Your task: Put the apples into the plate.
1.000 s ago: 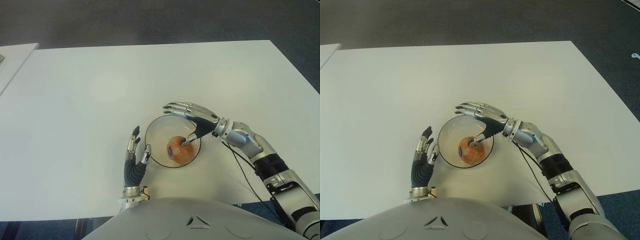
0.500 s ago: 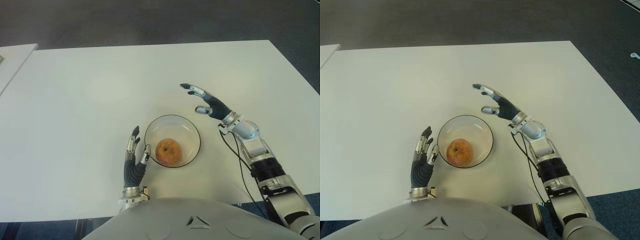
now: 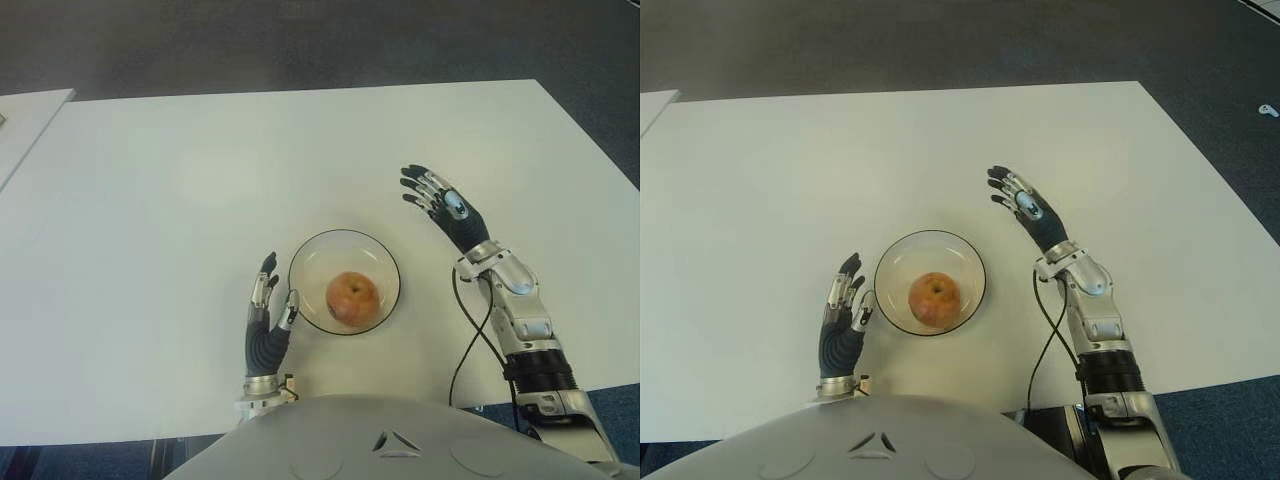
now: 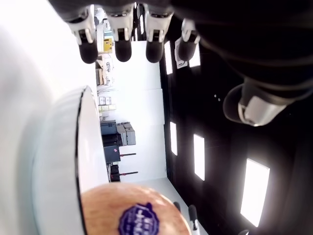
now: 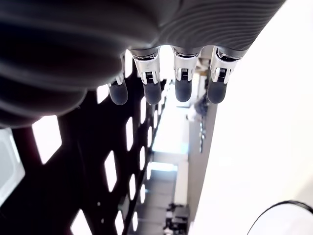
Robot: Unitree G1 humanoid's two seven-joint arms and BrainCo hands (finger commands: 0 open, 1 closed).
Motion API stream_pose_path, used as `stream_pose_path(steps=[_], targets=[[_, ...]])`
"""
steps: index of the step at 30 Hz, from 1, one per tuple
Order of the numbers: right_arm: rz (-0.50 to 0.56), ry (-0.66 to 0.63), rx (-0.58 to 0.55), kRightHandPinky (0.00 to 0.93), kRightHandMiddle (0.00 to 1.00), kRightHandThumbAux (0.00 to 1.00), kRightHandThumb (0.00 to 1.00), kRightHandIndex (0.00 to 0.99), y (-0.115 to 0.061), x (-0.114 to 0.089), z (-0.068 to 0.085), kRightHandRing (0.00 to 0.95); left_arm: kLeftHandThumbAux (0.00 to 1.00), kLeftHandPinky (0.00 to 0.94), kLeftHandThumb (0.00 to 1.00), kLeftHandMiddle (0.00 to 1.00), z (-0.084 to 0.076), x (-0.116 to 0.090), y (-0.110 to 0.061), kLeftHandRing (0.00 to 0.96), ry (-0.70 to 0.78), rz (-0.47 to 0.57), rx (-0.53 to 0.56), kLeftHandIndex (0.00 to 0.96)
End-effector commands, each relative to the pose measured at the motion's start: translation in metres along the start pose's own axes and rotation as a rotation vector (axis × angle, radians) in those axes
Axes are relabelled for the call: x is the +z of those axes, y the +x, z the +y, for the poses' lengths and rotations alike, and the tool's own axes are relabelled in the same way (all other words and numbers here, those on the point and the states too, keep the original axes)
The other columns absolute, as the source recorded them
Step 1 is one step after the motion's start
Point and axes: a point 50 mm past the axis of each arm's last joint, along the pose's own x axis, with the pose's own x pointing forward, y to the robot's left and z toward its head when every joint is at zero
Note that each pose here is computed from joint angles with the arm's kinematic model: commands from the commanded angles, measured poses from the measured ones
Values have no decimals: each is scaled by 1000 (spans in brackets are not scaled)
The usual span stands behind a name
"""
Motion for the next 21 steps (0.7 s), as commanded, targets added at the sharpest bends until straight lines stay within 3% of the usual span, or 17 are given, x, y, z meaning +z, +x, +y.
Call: stream_pose_path(steps=[1, 8, 11, 21], targets=[[22, 74, -22, 0, 8, 272, 120, 76, -3, -7, 1, 0, 427, 0, 0, 0, 2, -3, -3, 0, -2, 19, -6, 0], [43, 75, -80, 0, 20, 289, 106, 101, -18, -23, 6, 0, 425, 0, 0, 0, 10, -7, -5, 0, 1, 29, -4, 0], [57, 35, -98, 0, 20, 301, 99, 108, -28, -36, 14, 0, 424, 0, 0, 0, 13, -8, -5, 0, -1, 34, -2, 0], [54, -68, -164, 0, 17, 377, 96, 133, -50, -52, 32, 0, 424, 0, 0, 0, 26, -9, -7, 0, 22, 46, 7, 0]])
